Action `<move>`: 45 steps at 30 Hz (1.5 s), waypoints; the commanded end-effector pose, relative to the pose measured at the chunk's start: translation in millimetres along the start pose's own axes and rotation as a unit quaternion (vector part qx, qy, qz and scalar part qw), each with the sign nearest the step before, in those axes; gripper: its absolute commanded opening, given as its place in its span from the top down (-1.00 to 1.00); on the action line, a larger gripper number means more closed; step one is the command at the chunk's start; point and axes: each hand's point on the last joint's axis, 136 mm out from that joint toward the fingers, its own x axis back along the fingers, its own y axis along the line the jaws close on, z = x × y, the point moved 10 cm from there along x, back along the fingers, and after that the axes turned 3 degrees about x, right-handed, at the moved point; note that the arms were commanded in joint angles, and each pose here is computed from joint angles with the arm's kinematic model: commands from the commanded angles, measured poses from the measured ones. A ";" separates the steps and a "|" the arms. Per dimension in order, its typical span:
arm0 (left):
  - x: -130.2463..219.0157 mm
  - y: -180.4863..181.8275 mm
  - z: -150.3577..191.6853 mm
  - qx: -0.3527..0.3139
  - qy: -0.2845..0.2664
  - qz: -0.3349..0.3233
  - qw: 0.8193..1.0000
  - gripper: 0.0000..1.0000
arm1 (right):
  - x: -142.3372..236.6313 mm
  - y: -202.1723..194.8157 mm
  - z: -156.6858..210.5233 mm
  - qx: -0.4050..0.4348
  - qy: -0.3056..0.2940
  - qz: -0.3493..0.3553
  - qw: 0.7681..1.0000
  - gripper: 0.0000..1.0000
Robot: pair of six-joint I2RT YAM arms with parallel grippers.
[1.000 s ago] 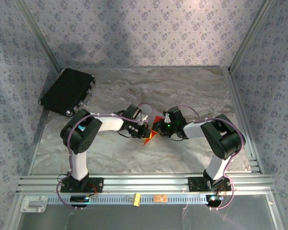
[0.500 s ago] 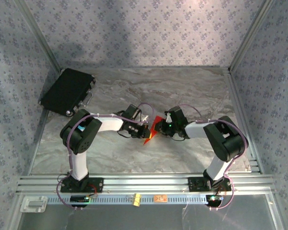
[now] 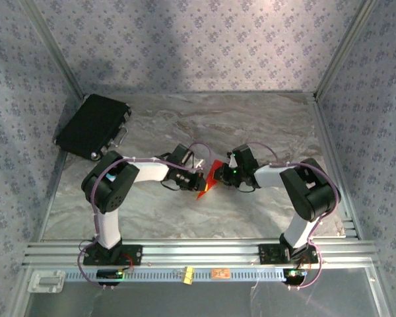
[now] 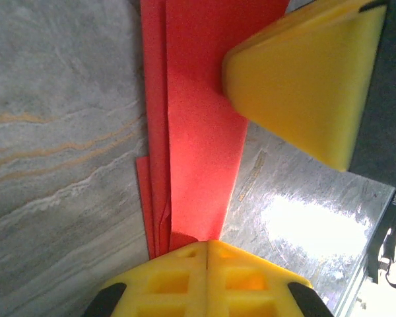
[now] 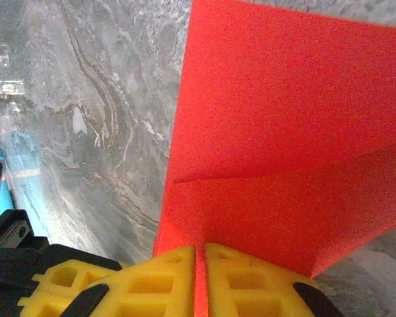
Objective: Fold a paper plane with a square sheet of paper (pick it up from the middle)
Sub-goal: Fold the wing for the fifth time at the center of the table.
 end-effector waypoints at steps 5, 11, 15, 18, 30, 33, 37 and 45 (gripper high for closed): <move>13.1 -6.1 7.9 0.005 0.005 -0.020 1.000 1.00 | 0.9 -13.8 6.6 -0.012 0.009 0.053 0.998 0.77; 25.7 -34.6 -13.0 -0.029 -0.022 0.021 0.999 0.95 | -1.0 -14.8 8.2 -0.017 0.012 0.055 0.998 0.78; 17.2 -38.2 -18.0 -0.035 -0.007 0.028 0.999 0.94 | -1.2 -14.2 8.3 -0.018 0.012 0.055 0.998 0.78; 6.3 -30.0 -19.3 -0.022 0.005 0.013 1.000 0.93 | -1.3 -13.6 8.8 -0.019 0.011 0.051 0.998 0.78; -15.7 8.0 4.1 0.013 0.054 -0.059 0.997 1.00 | 5.4 -4.4 3.5 -0.019 -0.005 0.019 1.000 0.76; -15.8 12.2 10.3 0.015 0.058 -0.062 0.996 1.00 | 17.6 6.9 -5.4 -0.002 -0.020 0.018 1.000 0.75; -15.6 13.7 12.7 0.016 0.059 -0.061 0.996 1.00 | 34.6 13.7 -12.8 0.010 -0.049 0.012 0.999 0.75; -14.0 10.9 11.1 0.011 0.056 -0.056 0.997 1.00 | 31.9 14.8 -3.5 0.021 -0.046 -0.012 0.999 0.74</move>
